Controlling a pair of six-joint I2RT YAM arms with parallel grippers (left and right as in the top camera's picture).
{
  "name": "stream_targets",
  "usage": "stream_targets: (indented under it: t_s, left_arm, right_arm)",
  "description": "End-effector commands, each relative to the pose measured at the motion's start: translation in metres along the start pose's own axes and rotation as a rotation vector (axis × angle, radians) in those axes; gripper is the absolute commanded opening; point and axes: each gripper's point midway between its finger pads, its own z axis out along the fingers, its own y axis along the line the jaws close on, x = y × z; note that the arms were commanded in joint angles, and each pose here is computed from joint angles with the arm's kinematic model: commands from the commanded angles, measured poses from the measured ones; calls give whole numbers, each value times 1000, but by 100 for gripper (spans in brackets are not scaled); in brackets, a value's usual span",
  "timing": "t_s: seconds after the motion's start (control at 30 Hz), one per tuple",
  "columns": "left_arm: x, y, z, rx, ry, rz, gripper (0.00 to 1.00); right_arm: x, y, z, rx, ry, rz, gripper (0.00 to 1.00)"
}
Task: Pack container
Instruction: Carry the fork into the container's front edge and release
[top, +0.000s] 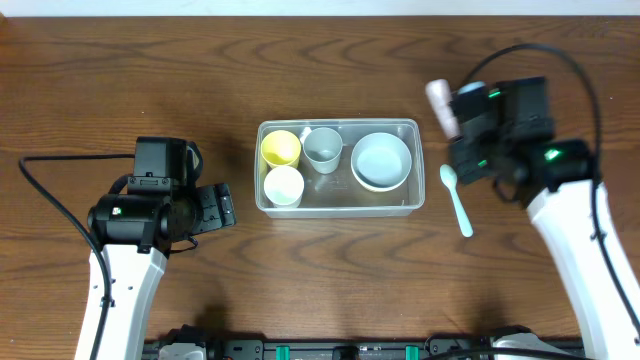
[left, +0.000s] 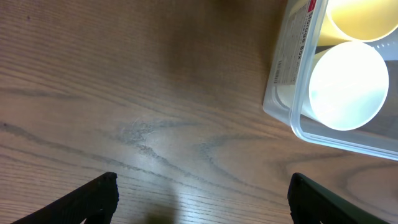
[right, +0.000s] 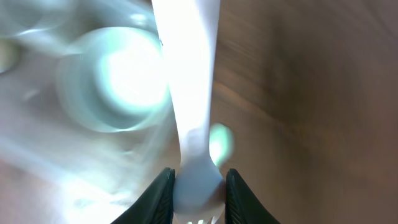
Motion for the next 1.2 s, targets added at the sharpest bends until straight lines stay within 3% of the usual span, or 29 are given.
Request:
stream_targets:
  t_s: [0.0,0.3,0.7,0.73,0.8,0.87,0.97,1.07,1.17]
  left_arm:
    - [1,1,0,0,4,-14,87]
    - [1,1,0,0,5,-14,87]
    - [1,1,0,0,5,-14,87]
    - [1,1,0,0,5,-14,87]
    - [1,1,0,0,4,-14,87]
    - [1,1,0,0,4,-14,87]
    - [1,1,0,1,4,-14,87]
    - [1,1,0,1,4,-14,87]
    - [1,1,0,0,4,-14,87]
  right_arm:
    - [-10,60,-6,-108,-35,-361,2]
    - [-1,127,19,-234,6,-768,1]
    - [24,134,70,-298,168,-793,1]
    - [25,134,72,-301,175,-792,3]
    - [26,134,73,-302,179,-789,22]
    - [26,133,73,-301,179,-788,31]
    - [26,134,73,-302,180,-788,36]
    - [27,133,73,-303,184,-788,50]
    - [28,133,72,-304,191,-776,50]
